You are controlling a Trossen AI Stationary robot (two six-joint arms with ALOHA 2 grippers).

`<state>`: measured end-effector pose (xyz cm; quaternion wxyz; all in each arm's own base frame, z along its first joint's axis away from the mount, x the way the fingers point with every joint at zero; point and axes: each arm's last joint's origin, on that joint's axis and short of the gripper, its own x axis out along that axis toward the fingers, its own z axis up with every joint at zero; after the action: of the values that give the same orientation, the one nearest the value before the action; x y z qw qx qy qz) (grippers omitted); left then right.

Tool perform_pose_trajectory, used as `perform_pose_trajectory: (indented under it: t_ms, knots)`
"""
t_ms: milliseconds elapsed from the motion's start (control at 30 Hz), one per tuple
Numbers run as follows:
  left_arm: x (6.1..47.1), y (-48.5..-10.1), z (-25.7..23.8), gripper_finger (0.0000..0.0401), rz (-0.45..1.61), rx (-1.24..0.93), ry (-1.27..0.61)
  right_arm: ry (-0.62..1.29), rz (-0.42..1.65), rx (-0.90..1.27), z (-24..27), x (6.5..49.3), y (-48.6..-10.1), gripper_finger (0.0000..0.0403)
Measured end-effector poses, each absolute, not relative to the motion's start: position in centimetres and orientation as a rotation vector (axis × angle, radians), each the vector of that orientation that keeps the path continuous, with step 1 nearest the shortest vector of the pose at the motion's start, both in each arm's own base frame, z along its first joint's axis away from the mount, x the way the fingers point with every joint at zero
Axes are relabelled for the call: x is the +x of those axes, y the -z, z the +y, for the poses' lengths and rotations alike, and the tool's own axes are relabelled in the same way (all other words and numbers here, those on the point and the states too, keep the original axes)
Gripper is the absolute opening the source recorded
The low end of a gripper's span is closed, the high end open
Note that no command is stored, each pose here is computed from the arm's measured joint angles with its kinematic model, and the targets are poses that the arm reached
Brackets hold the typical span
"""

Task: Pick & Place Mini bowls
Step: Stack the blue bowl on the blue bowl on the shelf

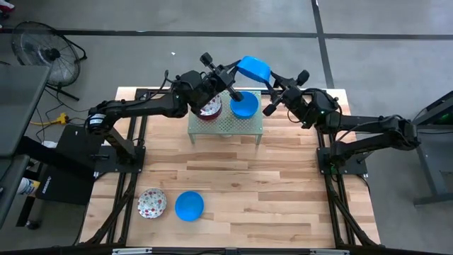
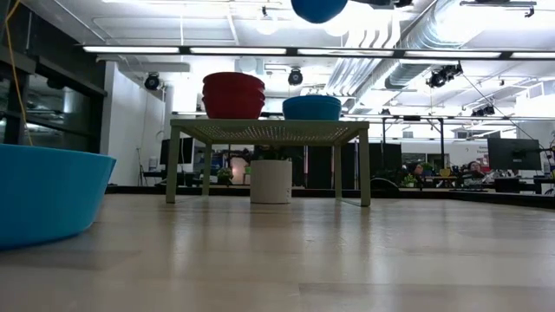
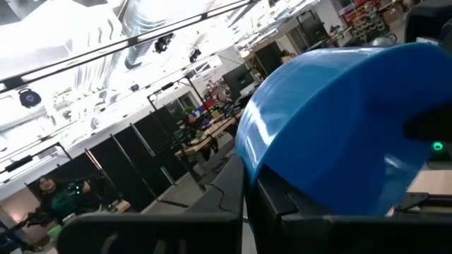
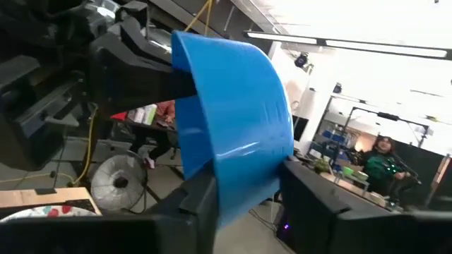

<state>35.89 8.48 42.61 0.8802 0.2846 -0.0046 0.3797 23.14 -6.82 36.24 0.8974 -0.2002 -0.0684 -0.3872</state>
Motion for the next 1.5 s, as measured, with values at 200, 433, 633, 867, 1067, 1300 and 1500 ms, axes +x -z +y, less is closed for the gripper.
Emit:
perform_pose_trajectory:
  t_ms: [200, 433, 633, 867, 1067, 1300, 1500]
  knots:
    - [35.9, -42.4, 8.5, 0.0005, 0.014, 0.594, -0.786, 0.834, -0.167, -0.35, -6.9, 23.0, -36.3, 0.003]
    - [36.1, -42.3, 8.3, 0.0051, 0.014, 0.604, -0.741, 0.866, -0.178, -0.285, -7.0, 22.9, -36.3, 0.0004]
    - [36.2, -42.3, 8.1, 0.0107, 0.002, 0.651, -0.667, 0.857, -0.178, -0.271, -7.0, 22.9, -36.2, 0.0]
    - [36.3, -42.4, 7.9, 0.0165, 0.004, 0.788, -0.617, 0.84, -0.17, -0.277, -7.0, 23.0, -36.1, 0.0001]
    - [36.2, -42.5, 7.9, 0.0192, 0.059, 0.941, -0.617, 0.817, -0.127, -0.235, -7.5, 23.1, -35.5, 0.0001]
    - [34.9, -45.2, 7.5, 0.0194, 0.08, 1.016, -0.643, 0.791, -0.016, -0.131, -8.5, 22.9, -36.1, 0.0001]
    - [31.6, -48.9, 7.4, 0.0194, 0.214, 1.038, -0.719, 0.775, 0.192, -0.049, -10.4, 22.5, -38.9, 0.0001]
